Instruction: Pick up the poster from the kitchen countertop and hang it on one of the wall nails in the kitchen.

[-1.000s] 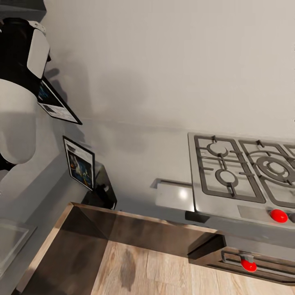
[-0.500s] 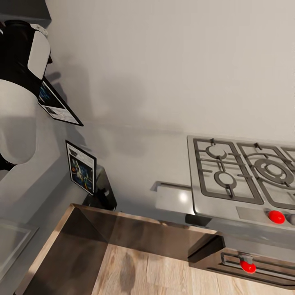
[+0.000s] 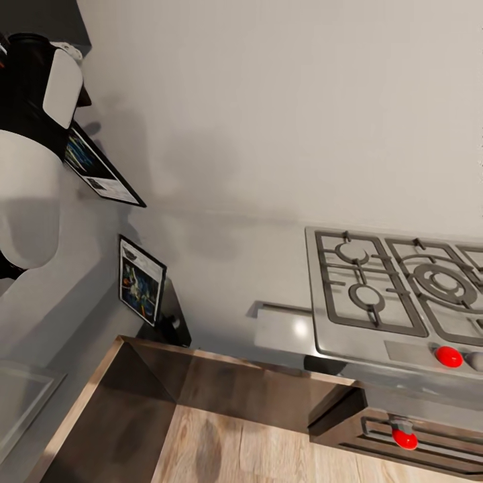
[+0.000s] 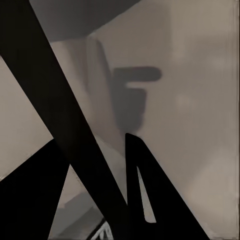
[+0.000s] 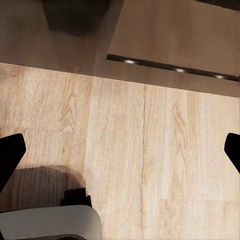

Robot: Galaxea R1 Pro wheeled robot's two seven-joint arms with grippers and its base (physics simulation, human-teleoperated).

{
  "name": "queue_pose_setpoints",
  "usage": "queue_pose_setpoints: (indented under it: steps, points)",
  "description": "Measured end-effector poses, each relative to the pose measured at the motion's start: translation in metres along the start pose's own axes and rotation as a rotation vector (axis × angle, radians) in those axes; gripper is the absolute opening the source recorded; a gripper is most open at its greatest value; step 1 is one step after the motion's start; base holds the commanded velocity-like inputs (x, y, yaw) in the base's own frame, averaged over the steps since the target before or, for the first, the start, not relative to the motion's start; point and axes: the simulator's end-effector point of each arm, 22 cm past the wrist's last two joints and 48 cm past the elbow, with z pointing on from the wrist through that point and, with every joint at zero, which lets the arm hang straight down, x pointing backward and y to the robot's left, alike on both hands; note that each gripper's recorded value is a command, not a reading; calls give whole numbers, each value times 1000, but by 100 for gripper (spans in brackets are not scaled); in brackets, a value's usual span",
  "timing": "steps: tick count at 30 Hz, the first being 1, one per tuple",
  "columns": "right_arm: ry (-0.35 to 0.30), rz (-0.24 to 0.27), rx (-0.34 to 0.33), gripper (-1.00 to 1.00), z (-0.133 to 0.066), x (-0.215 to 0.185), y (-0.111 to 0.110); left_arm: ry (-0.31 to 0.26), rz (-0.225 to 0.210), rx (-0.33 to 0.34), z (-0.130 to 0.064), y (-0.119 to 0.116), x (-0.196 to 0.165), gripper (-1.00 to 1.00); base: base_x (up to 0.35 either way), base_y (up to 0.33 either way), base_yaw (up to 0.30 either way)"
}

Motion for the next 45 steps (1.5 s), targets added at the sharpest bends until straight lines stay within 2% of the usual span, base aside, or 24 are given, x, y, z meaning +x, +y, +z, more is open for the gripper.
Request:
queue_pose_setpoints:
  steps: [11, 24, 32, 45]
  points:
    - [-18, 4, 1, 100, 0, -7, 0, 14, -41, 36, -8, -3, -6, -100, 0, 0, 0]
    - [-40, 8, 1, 100, -1, -15, -1, 32, -41, 37, -14, 0, -6, -100, -5, -3, 0]
    - [-48, 10, 2, 100, -1, -19, -1, 30, -30, 26, -17, 5, -11, -100, -184, -154, 0]
    - [-50, 11, 2, 100, -1, -20, -1, 10, -42, 32, -22, 6, -20, -100, -155, -131, 0]
